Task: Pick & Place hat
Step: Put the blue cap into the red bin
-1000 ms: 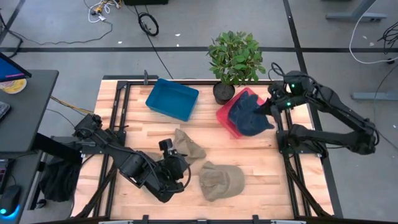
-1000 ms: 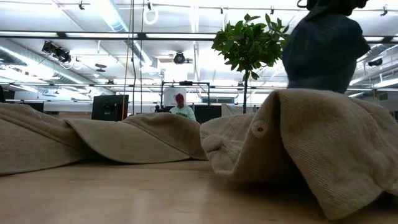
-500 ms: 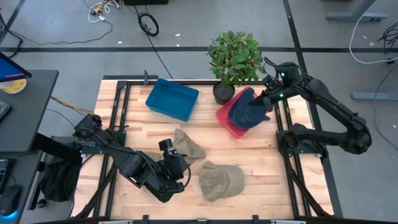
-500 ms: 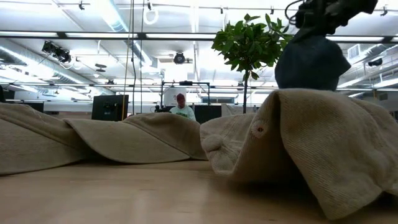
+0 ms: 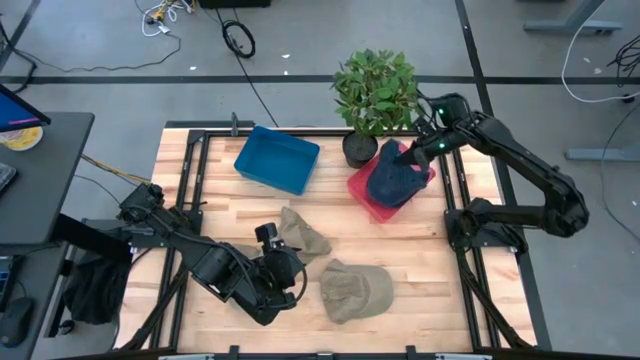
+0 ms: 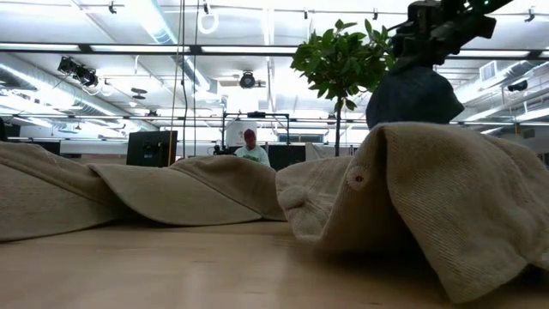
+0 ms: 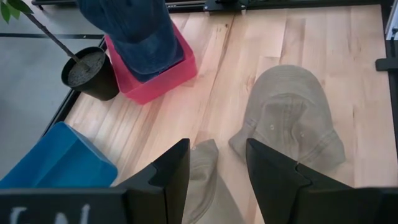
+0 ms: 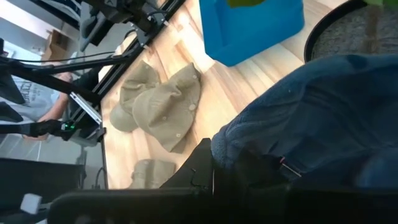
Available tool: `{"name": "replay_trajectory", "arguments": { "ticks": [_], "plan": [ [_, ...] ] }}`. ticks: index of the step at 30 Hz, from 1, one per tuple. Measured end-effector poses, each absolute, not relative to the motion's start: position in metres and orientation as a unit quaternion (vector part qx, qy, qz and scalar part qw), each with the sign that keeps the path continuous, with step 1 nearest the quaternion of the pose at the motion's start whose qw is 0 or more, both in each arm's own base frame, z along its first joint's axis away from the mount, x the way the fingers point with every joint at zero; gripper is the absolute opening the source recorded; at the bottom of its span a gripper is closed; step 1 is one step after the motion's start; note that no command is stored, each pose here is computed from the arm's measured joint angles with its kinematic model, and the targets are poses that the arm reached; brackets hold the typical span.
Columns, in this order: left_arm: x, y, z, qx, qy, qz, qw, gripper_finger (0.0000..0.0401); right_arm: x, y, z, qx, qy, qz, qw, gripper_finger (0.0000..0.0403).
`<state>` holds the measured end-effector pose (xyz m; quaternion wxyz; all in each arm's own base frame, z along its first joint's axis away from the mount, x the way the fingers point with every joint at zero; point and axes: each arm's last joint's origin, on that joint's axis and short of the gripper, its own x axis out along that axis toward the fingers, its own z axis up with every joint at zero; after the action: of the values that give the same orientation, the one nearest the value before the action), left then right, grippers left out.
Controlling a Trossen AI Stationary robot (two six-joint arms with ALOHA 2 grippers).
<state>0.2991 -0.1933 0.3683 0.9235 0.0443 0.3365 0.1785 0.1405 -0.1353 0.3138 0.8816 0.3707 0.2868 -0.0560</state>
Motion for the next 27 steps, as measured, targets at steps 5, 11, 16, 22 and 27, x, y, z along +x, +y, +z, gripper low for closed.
{"name": "replay_trajectory", "arguments": {
  "ticks": [5, 11, 16, 22, 27],
  "plan": [
    [0.299, -0.193, 0.368, 0.044, 0.337, 0.179, 0.924, 0.0160, 0.143, -0.138, 0.304, 0.374, 0.288, -0.051, 0.880, 0.0015],
    [0.299, -0.193, 0.368, 0.045, 0.337, 0.179, 0.923, 0.0160, 0.143, -0.138, 0.281, 0.388, 0.297, -0.050, 0.871, 0.0015],
    [0.299, -0.193, 0.368, 0.045, 0.337, 0.179, 0.923, 0.0160, 0.147, -0.141, 0.266, 0.398, 0.270, -0.035, 0.876, 0.0015],
    [0.299, -0.193, 0.368, 0.046, 0.338, 0.179, 0.923, 0.0160, 0.149, -0.142, 0.256, 0.402, 0.248, -0.018, 0.881, 0.0015],
    [0.299, -0.193, 0.368, 0.045, 0.337, 0.179, 0.923, 0.0160, 0.147, -0.141, 0.245, 0.396, 0.263, -0.044, 0.878, 0.0015]
  ]
}}
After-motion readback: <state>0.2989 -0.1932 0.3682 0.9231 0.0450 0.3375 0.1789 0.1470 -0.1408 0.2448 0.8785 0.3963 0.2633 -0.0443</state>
